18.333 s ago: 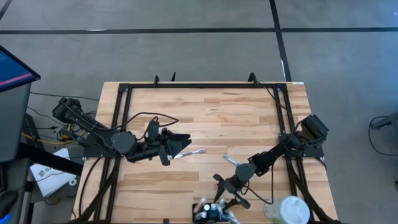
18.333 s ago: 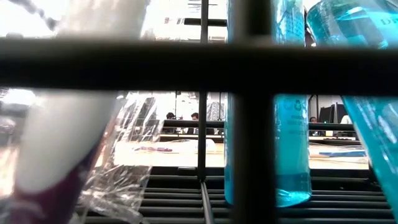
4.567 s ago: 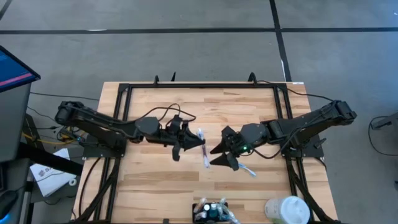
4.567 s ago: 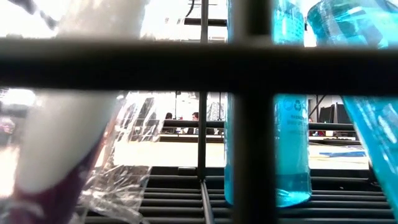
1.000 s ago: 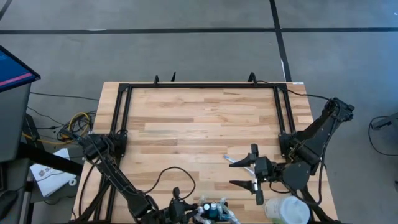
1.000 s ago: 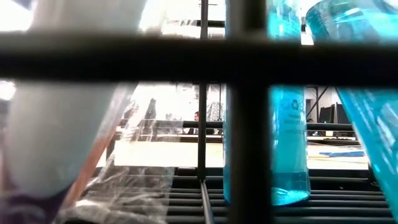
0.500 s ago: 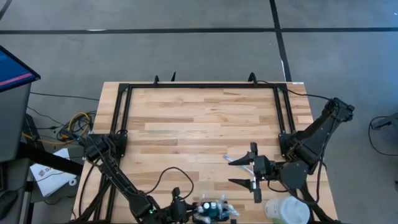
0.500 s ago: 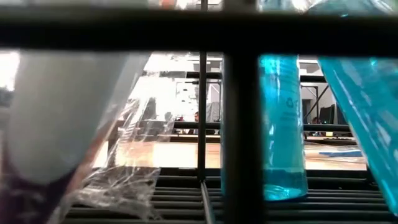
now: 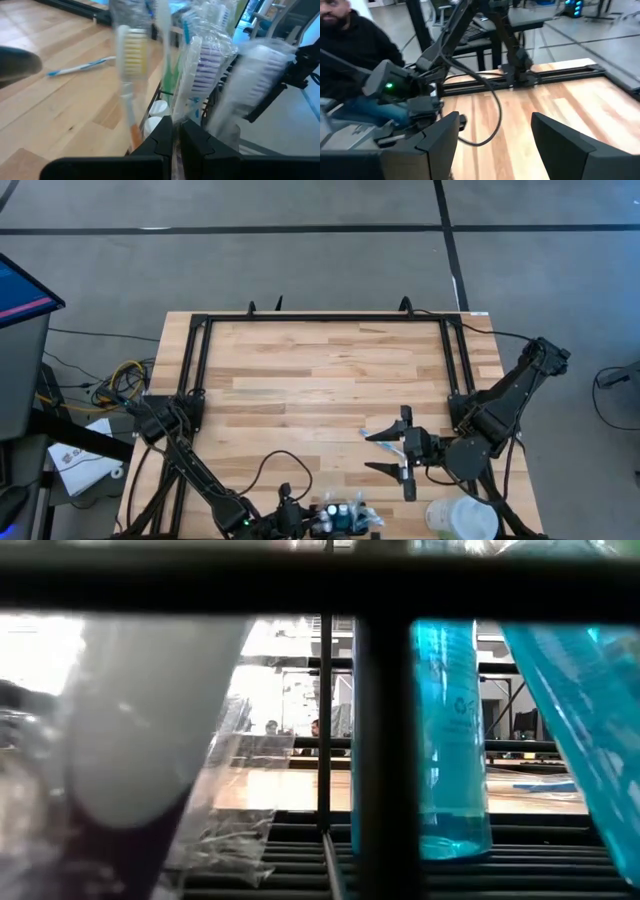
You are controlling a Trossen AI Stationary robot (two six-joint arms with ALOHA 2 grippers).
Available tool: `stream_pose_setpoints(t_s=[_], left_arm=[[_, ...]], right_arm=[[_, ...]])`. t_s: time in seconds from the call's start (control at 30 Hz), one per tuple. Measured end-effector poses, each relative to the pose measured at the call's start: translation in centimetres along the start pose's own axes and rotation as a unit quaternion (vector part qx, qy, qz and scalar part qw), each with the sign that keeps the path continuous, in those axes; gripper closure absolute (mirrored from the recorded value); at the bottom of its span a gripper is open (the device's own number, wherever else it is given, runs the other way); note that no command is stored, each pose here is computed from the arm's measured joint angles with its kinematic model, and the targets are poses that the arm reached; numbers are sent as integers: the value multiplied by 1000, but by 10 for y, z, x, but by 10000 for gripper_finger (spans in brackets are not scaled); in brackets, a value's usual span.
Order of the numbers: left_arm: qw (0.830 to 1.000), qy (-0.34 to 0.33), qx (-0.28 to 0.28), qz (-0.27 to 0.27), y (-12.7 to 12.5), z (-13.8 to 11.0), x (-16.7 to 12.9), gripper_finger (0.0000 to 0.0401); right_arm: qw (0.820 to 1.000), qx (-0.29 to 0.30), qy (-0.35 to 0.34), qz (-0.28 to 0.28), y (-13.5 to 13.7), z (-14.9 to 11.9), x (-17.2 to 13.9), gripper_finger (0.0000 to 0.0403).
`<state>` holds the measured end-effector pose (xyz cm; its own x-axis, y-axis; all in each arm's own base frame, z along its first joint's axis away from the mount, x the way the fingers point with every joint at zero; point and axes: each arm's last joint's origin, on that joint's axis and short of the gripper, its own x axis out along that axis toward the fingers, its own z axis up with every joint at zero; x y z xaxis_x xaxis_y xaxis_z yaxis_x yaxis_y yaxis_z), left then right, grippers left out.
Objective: Pick & Place toothbrushing station
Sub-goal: Put the purple toothbrush into the black mesh organizer, then put the blue toothbrush into the black mesh organizer
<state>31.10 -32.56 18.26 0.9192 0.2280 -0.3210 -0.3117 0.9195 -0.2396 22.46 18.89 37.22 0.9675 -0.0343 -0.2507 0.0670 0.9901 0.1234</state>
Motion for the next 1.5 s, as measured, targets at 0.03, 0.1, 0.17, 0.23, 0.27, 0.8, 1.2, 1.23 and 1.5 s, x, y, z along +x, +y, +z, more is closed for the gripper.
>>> stream_pose_setpoints(t_s=[0.03, 0.1, 0.17, 0.23, 0.27, 0.8, 1.2, 1.23, 1.5], left_arm=[[1000, -2, 0, 2, 0, 0, 0, 397], [1000, -2, 0, 2, 0, -1, 0, 397], [1000, 0, 0, 1, 0, -1, 0, 397], [1000, 2, -5, -1, 0, -1, 0, 397], [1000, 3, -7, -1, 0, -1, 0, 397], [998, 25, -57, -16, 0, -5, 1, 337], [995, 26, -98, -24, -2, 1, -4, 259], [994, 26, -99, -24, -2, 1, -4, 258], [987, 56, -145, -44, -4, -2, -6, 258]], right_arm=[[1000, 0, 2, 4, -1, 0, 1, 163], [1000, 1, 4, 6, -2, 0, 2, 163], [1000, 1, 8, 11, -3, 1, 3, 163], [1000, 1, 12, 15, -4, 1, 5, 163], [1000, 1, 14, 17, -5, 1, 5, 163], [999, -3, 27, 25, -6, -1, 7, 163], [996, -19, 61, 59, -4, -6, 5, 163], [996, -21, 66, 64, -4, -7, 5, 163], [989, -18, 110, 96, -4, -13, 4, 163]])
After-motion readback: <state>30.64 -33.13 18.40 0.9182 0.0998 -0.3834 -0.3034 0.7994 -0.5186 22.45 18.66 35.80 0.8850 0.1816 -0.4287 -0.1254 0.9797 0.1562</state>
